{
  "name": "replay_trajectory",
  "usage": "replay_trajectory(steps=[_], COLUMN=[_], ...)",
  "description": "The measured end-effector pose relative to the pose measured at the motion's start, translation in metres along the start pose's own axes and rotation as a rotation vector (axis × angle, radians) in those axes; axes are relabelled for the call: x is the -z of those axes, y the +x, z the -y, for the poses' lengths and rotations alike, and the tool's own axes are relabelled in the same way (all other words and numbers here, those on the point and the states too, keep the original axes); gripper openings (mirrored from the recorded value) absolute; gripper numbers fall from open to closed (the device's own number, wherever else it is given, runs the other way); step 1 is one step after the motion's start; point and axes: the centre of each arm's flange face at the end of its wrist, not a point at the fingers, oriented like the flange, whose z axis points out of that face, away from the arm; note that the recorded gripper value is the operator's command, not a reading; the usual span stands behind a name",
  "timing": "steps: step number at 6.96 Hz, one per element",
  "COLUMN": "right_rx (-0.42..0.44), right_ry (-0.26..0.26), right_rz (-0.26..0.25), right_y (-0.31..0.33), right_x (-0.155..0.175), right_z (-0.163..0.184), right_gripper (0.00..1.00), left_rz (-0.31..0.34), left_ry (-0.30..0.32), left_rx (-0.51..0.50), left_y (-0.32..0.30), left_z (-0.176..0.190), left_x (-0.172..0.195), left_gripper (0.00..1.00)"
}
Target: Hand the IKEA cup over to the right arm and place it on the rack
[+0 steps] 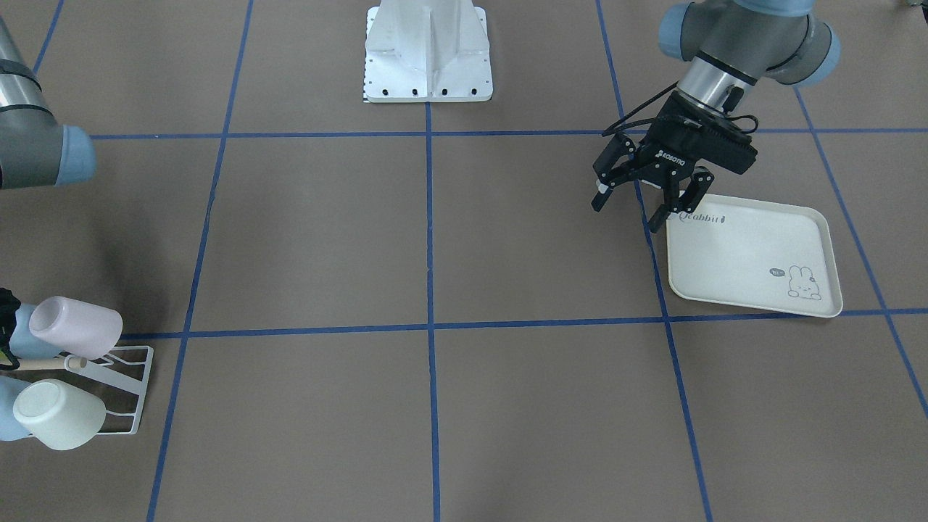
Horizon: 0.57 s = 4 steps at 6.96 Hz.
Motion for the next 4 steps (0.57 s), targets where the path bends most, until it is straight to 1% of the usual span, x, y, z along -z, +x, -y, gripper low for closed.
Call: replay_trajectory(steps=[4], right_rx=[-0.012], right_ry=[0.001], right_rz=[-0.004], right_y=[0.005], right_x=[-0.0004], right_z=[0.0031], right_gripper=[1.0], left_rz=[-0.002], left_ry=[-0.001], left_rx=[-0.001], left_y=[0.0006], left_z=[-0.0005], left_x=[-0.0003], left_gripper=[1.0])
